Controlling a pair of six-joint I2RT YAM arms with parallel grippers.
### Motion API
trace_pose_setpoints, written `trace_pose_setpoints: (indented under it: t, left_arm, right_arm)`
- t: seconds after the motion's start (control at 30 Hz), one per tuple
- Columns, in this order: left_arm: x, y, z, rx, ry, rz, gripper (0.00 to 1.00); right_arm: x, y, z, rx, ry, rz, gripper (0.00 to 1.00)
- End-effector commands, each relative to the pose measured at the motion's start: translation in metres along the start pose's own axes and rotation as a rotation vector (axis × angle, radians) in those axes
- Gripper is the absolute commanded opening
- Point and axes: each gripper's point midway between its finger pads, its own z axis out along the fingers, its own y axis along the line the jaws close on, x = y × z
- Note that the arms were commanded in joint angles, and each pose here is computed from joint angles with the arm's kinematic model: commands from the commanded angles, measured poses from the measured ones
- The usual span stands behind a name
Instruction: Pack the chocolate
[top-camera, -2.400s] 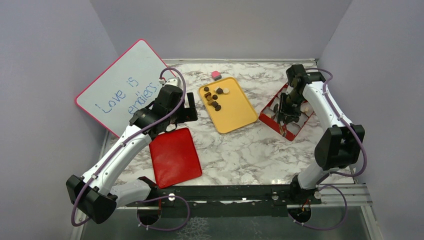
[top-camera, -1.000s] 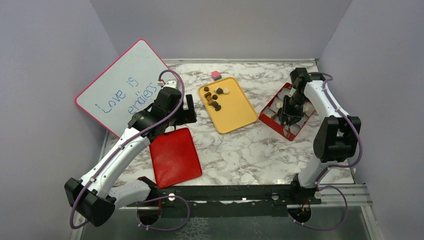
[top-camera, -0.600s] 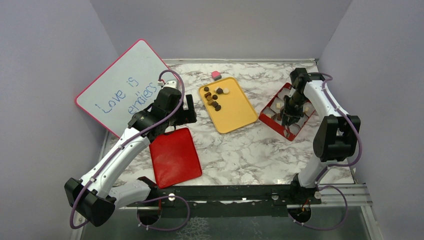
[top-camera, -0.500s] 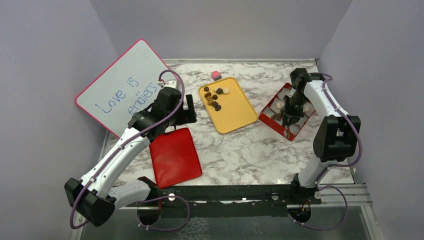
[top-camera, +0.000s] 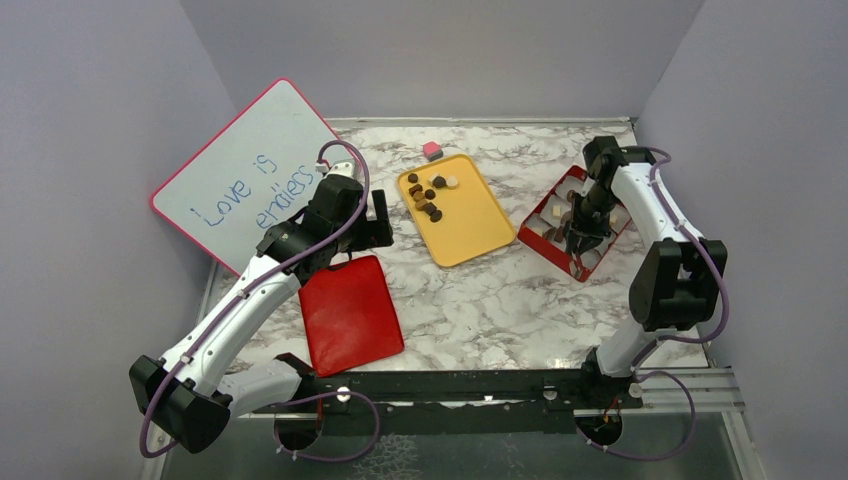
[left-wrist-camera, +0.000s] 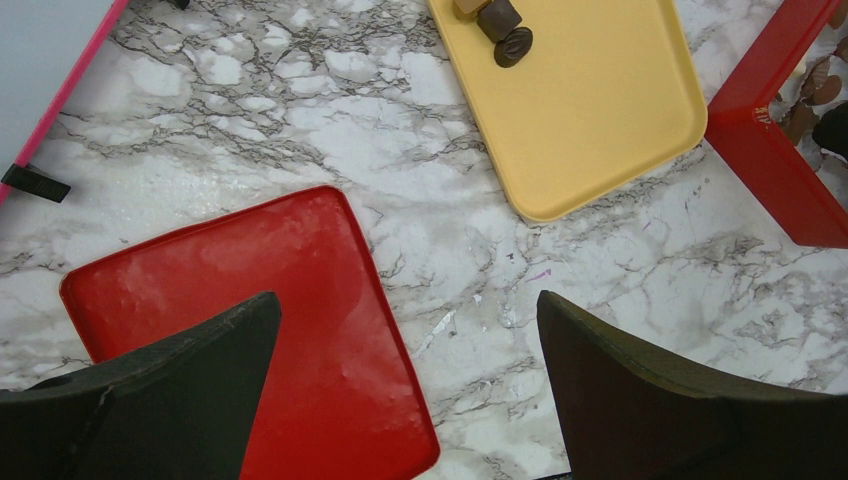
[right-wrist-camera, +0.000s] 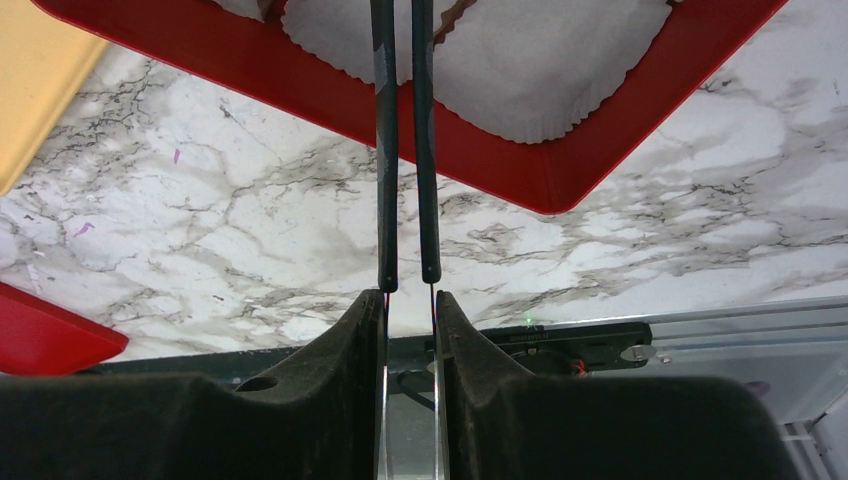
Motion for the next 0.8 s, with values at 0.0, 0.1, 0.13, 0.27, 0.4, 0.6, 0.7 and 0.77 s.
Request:
trace_pose_setpoints:
  t: [0.0, 0.1, 0.13, 0.27, 0.4, 0.6, 0.7, 0.77]
  left_arm:
    - [0.002, 0.0, 0.001, 0.006, -0.003, 0.01, 0.99]
    - [0.002, 0.0, 0.001, 0.007, -0.004, 0.01, 0.99]
    - [0.002, 0.0, 0.001, 0.009, -0.004, 0.01, 0.99]
    - [0.001, -0.001, 0.0, 0.013, -0.006, 0.013, 0.99]
    - [0.0, -0.003, -0.001, 0.021, -0.007, 0.008, 0.99]
    - [-0.001, -0.003, -0.003, 0.027, -0.012, 0.018, 0.99]
    - [0.0, -0.005, -0.003, 0.033, -0.006, 0.02, 0.99]
    - [0.0, -0.005, -0.003, 0.035, -0.003, 0.019, 0.99]
  right_arm:
    - [0.009, 0.002, -0.011, -0.028, 0.005, 0.027, 0.26]
    - [-0.015, 0.005, -0.023, -0.028, -0.081, 0.009, 0.27]
    - [-0.022, 0.007, -0.025, -0.031, -0.101, 0.004, 0.27]
    - [-0.037, 0.013, -0.021, -0.047, -0.098, 0.004, 0.27]
    - [-0.043, 0.022, -0.01, -0.083, -0.087, 0.011, 0.27]
    - [-0.061, 0.033, -0.006, -0.126, -0.105, 0.004, 0.27]
    - [-0.062, 0.034, 0.0, -0.127, -0.089, 0.014, 0.27]
    - [-0.058, 0.034, 0.005, -0.127, -0.068, 0.023, 0.27]
